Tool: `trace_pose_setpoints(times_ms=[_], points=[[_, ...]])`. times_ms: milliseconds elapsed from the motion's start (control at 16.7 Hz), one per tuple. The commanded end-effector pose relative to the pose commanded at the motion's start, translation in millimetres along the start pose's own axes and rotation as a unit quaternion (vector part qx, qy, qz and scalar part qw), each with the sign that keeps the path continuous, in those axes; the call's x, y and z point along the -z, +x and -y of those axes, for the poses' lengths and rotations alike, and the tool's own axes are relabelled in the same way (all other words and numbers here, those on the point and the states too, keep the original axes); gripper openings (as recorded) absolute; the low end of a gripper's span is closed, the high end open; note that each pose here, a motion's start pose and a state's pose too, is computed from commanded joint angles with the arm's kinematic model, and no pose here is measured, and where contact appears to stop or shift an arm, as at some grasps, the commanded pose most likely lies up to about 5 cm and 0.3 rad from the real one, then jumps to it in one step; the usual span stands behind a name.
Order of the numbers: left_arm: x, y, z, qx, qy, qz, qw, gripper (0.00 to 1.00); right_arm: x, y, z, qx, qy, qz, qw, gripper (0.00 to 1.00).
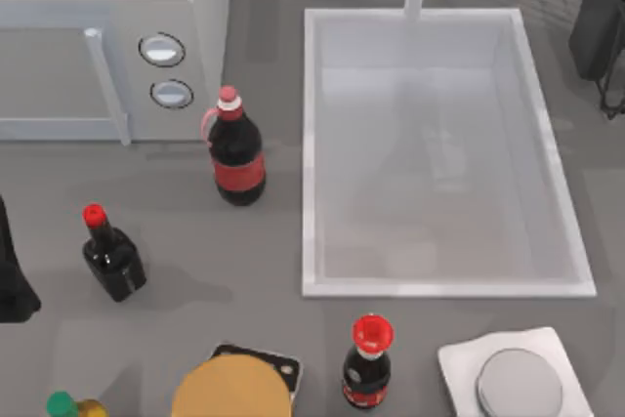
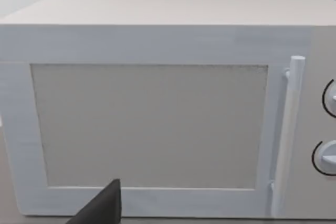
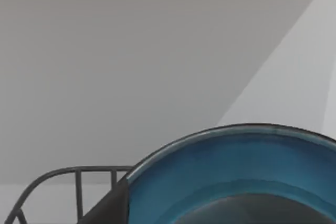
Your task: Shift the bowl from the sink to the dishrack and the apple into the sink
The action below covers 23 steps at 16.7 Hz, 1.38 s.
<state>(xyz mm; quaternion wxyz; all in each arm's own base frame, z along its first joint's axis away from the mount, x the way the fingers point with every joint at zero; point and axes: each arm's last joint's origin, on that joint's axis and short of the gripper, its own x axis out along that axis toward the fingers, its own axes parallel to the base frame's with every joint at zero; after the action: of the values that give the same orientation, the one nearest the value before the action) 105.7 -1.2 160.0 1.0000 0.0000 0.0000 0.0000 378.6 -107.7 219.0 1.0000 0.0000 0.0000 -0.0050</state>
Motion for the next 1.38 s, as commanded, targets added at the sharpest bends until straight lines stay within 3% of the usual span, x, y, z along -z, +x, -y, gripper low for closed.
trace_pose_setpoints(times_ms=[300,540,960,1380], points=[[0,0,0,0.0,0.0,0.0,1.0,1.0,-5,-5,-2,0.001,0.0,0.001,1.0,1.0],[0,0,0,0.0,0.0,0.0,1.0,1.0,-29,-36,-20,0.001,-0.002,0.006,1.0,1.0],[0,0,0,0.0,0.0,0.0,1.0,1.0,-56,-145,-68,0.001,-0.004,0.014,1.0,1.0],[0,0,0,0.0,0.0,0.0,1.0,1.0,-5,-247,-97,-0.002,-0.002,0.016,1.0,1.0]])
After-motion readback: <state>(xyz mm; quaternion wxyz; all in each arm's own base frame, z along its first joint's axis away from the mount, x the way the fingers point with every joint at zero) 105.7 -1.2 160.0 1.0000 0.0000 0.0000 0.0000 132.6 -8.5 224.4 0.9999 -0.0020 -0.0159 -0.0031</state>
